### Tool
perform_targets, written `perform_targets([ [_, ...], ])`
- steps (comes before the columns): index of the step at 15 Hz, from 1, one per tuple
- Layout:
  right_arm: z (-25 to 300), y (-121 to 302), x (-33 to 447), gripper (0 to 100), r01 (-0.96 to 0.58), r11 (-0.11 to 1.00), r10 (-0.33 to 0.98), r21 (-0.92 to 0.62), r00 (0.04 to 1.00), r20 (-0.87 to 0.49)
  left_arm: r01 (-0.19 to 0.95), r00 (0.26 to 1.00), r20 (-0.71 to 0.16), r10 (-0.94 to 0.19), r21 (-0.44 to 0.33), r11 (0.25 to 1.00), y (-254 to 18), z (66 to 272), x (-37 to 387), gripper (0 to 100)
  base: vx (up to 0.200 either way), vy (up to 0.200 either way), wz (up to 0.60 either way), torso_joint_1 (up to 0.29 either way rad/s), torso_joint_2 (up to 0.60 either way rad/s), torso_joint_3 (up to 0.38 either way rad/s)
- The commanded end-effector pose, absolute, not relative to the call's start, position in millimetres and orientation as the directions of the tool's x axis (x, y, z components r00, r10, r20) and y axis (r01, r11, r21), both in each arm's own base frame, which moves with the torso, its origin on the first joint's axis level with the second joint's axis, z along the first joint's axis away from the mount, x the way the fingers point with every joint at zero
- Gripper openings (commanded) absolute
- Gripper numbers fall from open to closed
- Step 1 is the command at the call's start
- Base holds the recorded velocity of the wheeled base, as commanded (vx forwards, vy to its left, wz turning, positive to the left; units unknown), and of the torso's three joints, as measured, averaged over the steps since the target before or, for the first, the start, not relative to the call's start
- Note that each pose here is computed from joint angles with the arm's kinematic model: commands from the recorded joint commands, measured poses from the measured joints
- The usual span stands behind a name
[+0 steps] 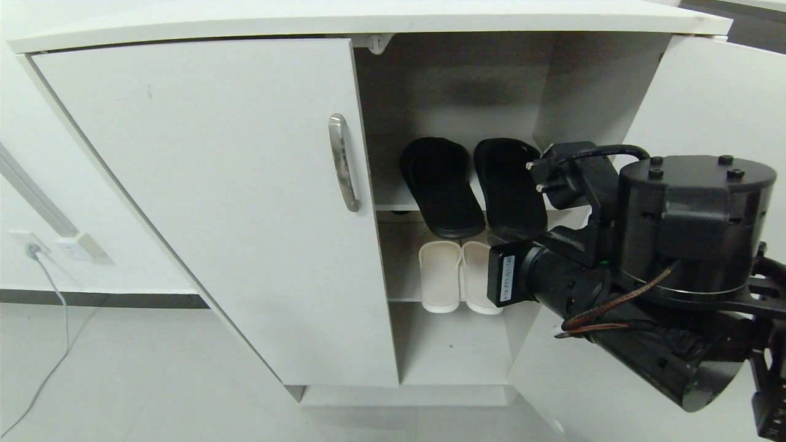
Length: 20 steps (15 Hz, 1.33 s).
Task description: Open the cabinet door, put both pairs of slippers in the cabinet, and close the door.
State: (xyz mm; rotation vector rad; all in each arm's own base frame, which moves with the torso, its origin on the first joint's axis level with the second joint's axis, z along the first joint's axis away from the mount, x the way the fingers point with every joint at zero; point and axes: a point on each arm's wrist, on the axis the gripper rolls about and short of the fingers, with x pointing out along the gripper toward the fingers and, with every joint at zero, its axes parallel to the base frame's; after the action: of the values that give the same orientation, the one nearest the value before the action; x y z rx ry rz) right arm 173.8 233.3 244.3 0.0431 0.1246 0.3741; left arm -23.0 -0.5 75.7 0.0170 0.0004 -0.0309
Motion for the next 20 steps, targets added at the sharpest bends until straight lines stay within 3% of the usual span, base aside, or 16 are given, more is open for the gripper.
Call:
perform_targets([
  [1,241.4,234.4,173.8,0,-0.364,0.93,0.368,0.058,0.922,-0.122,0.031,1.0,-0.002,-0.031,0.017,0.999,-0.5,75.6,-22.9,0,-0.2,0.0,0.0,0.007,0.0,-0.007],
  [12,231.8,233.1,173.5,0,-0.361,0.932,0.362,0.031,0.92,-0.149,0.031,1.0,-0.003,-0.031,0.017,0.999,-0.5,75.6,-22.8,0,-0.2,0.0,0.0,0.001,0.0,0.002],
  [20,223.1,233.7,174.4,0,-0.364,0.931,0.359,0.004,0.917,-0.175,0.029,1.0,-0.002,-0.029,0.017,0.999,-0.4,75.6,-22.9,0,0.0,0.0,0.0,0.0,0.0,0.0],
])
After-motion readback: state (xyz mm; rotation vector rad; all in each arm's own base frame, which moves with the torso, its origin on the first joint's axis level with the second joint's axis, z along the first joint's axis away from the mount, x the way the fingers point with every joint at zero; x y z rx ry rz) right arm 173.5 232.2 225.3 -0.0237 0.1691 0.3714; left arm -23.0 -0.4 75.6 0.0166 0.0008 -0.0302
